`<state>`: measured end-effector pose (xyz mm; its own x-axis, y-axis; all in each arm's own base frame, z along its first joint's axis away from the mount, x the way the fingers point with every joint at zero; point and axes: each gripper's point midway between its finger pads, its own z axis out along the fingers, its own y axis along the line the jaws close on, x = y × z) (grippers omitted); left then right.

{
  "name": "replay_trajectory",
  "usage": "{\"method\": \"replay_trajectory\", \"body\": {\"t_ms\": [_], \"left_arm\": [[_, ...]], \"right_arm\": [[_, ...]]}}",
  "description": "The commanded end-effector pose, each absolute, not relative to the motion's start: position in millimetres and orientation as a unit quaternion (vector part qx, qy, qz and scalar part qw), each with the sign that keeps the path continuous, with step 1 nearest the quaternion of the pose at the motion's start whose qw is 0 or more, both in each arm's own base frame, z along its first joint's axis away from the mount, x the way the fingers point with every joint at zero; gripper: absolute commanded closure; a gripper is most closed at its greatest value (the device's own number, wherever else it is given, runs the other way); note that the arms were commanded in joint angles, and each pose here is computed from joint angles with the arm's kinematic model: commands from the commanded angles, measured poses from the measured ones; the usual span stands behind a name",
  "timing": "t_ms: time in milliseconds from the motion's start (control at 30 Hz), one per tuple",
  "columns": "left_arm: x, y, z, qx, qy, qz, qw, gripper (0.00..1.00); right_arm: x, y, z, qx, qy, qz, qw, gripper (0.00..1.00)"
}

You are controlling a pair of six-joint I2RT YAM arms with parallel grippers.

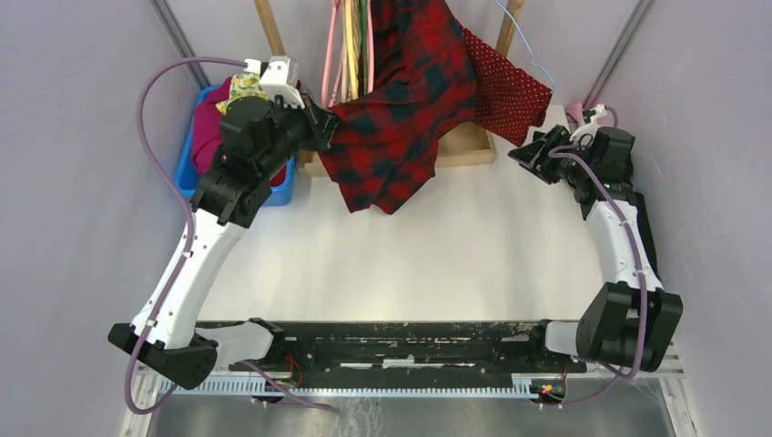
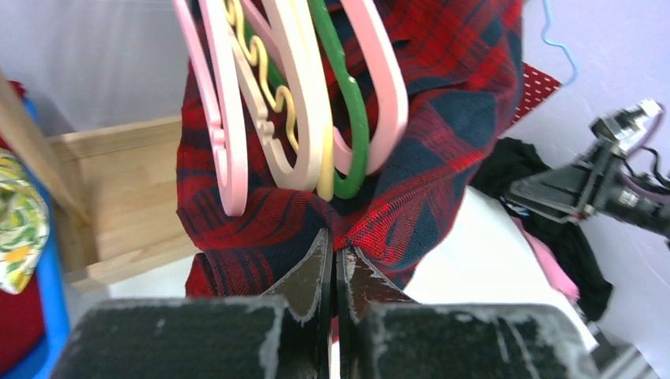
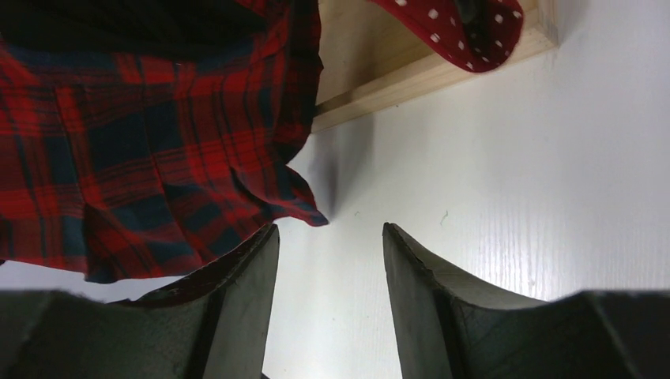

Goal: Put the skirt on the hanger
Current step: Adjust the skirt on the hanger.

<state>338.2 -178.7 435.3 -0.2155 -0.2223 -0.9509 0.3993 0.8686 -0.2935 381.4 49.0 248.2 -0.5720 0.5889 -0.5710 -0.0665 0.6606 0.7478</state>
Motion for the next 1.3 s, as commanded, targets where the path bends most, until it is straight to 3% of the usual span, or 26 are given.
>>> {"method": "replay_trajectory", "body": {"t_ms": [0, 367, 767, 1267], "left_arm": [[314.0, -201.3, 450.9, 0.078, 0.716, -0.341, 0.604, 0.97], [280.8, -242.8, 433.4, 0.120, 0.693, -0.461, 0.541, 0.97], [233.7, -270.7, 430.1, 0.154, 0.660, -0.544, 0.495, 0.97], [208.3, -296.8, 368.5, 0.162, 0.691, -0.545, 0.446, 0.97]], "right_arm": [[402.4, 58.5, 298.6, 0.121, 0.768, 0.399, 0.486, 0.44], [421.0, 68.8, 325.5, 0.104, 0.762, 0.400, 0.499, 0.45], [446.3, 85.6, 295.6, 0.106, 0.773, 0.411, 0.471, 0.47], [449.4, 108.0, 293.8, 0.091, 0.780, 0.411, 0.463, 0.47]]}}
